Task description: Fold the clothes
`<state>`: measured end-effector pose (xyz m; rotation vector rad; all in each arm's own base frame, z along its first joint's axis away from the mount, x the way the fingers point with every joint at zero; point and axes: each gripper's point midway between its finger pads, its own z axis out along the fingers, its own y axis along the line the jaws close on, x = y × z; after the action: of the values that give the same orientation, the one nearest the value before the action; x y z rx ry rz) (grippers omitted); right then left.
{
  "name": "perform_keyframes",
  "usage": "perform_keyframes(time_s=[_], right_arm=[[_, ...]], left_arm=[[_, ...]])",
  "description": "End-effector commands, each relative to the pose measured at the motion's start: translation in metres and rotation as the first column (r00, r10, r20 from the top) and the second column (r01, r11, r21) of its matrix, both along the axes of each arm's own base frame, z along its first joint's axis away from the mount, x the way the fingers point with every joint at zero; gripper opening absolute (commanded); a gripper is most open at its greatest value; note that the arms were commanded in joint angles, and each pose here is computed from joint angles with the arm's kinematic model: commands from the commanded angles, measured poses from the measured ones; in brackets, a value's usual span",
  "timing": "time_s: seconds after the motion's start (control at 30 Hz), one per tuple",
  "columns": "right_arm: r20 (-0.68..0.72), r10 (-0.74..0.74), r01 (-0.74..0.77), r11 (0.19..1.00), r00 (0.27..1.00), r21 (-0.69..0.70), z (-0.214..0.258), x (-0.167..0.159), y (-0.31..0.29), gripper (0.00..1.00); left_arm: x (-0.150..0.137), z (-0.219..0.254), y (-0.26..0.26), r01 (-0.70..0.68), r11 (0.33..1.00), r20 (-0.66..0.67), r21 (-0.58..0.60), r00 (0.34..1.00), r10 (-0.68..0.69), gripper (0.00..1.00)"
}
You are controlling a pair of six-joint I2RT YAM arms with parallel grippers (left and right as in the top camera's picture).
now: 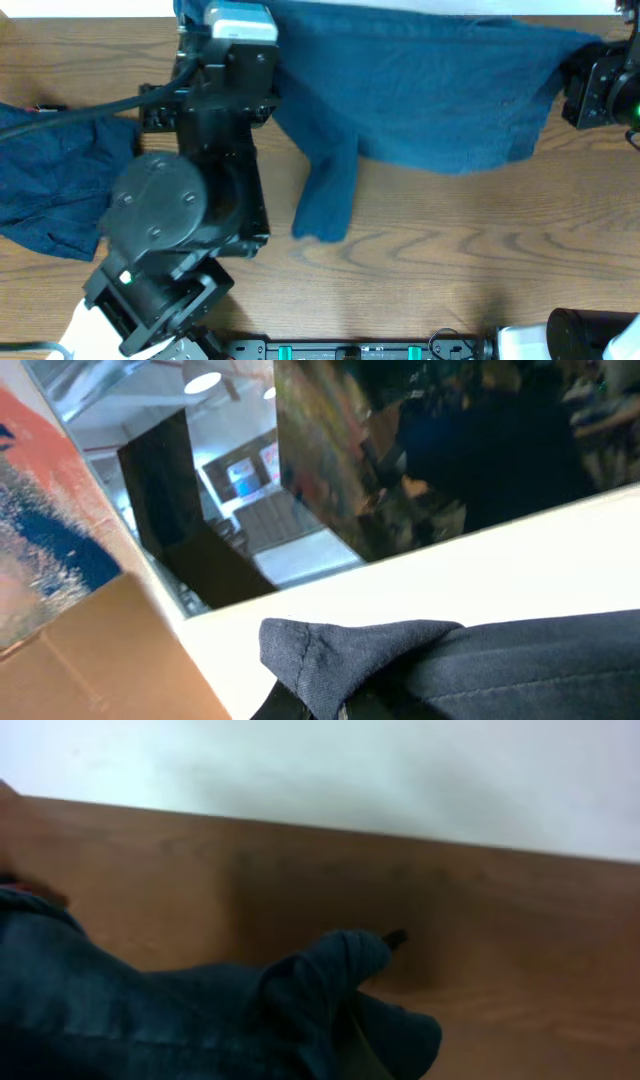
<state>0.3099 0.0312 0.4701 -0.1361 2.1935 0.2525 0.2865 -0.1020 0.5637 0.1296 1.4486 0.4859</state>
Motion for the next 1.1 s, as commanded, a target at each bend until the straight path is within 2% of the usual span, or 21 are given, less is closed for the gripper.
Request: perform_keyframes(time_s=[0.0,0.13,0.33,0.57,0.63,0.8,1.07], right_arm=[[-0.027,-0.117,0.117,0.993,0.993,-0.005,-0.007,0.017,-0.019,0.01],[0.012,-0.111,0.111,0.994,0.994,0.002,-0.007,0.051,-0.02,0.01],[0.11,-0.132,0.129,0.991,0.985,0.039,0.0,0.109,-0.024,0.01],[0.051,-0.125,0.12,0.989,0.991,0.084,-0.035,0.158,-0.021,0.01],[0.042,-0.124,0.12,0.989,0.991,0.085,-0.043,0.167,-0.021,0.01],[0.096,-0.133,0.125,0.988,0.986,0.09,-0.035,0.18,-0.028,0.01],[0.129,-0.164,0.152,0.984,0.978,0.098,-0.026,0.181,-0.048,0.01]], left_arm=[[-0.005,-0.003,0.037,-0.206,0.978,-0.034,-0.022,0.978,0.206,0.06],[0.023,-0.011,0.024,-0.193,0.981,-0.038,0.02,0.98,0.194,0.06],[0.079,-0.023,0.025,-0.241,0.97,-0.008,0.017,0.971,0.241,0.06],[0.134,-0.049,0.06,-0.362,0.932,-0.01,0.035,0.932,0.362,0.06],[0.14,-0.05,0.071,-0.375,0.926,-0.004,0.03,0.927,0.376,0.06],[0.137,-0.026,0.1,-0.394,0.916,0.059,-0.072,0.916,0.398,0.06],[0.129,0.009,0.112,-0.363,0.926,0.129,-0.101,0.918,0.374,0.06]])
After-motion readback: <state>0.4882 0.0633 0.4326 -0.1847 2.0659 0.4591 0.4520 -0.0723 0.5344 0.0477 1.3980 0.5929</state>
